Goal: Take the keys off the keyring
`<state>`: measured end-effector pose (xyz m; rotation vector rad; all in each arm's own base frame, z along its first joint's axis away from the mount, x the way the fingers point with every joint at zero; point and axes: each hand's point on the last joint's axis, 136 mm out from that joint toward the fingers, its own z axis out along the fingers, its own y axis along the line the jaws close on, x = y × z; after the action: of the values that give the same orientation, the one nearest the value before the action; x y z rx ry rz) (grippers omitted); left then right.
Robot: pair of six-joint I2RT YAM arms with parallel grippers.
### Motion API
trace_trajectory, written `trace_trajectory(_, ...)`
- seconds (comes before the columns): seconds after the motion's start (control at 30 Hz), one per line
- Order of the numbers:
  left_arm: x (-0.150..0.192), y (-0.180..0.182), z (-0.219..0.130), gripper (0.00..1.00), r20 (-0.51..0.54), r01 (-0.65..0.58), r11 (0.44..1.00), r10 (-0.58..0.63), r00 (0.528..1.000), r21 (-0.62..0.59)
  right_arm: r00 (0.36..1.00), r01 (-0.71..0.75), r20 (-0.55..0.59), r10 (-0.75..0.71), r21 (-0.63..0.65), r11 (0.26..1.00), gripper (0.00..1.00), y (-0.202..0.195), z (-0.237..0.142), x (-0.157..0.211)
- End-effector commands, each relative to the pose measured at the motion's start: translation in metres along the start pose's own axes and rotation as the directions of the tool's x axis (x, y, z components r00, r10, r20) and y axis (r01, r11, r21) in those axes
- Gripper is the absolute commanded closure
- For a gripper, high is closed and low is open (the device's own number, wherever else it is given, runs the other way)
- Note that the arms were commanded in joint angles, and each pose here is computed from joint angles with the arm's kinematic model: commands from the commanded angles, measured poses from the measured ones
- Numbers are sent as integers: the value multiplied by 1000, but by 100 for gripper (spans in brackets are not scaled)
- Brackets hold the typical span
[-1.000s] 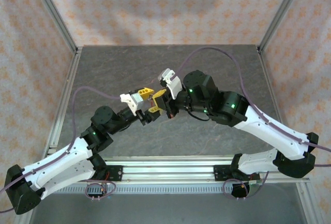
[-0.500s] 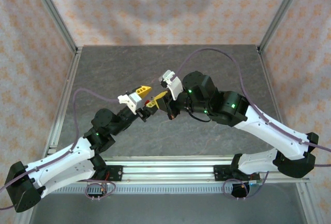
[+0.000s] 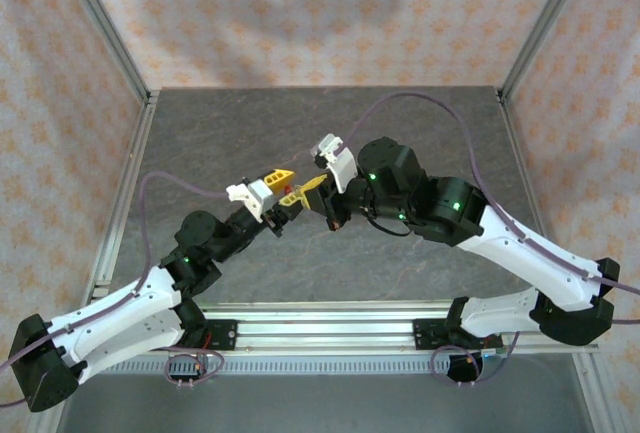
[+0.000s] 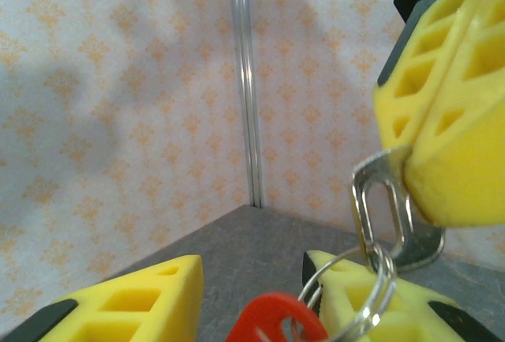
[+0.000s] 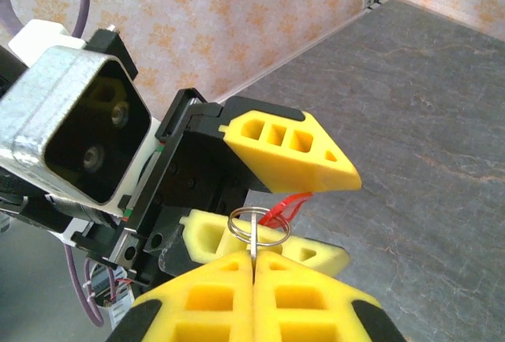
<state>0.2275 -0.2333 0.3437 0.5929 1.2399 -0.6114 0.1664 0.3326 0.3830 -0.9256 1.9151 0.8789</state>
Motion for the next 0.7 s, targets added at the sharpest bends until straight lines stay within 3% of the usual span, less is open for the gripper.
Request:
trace_trajectory(0.0,-11,-5,-2,58,19,10,1000,-11,1000,27,997,-7,80,6,8,1000,100,1,-14,-20)
trace_trajectory(0.47,-19,-9,-6,56,22,21,999,-22,1000,49,997,-2,79,1,6,1000,100,0,-13,-21)
trace_trajectory(0.67,-22,-8,-6,60,32,20,999,-22,999,48,997,-1,76,1,3,1000,100,1,-12,-20)
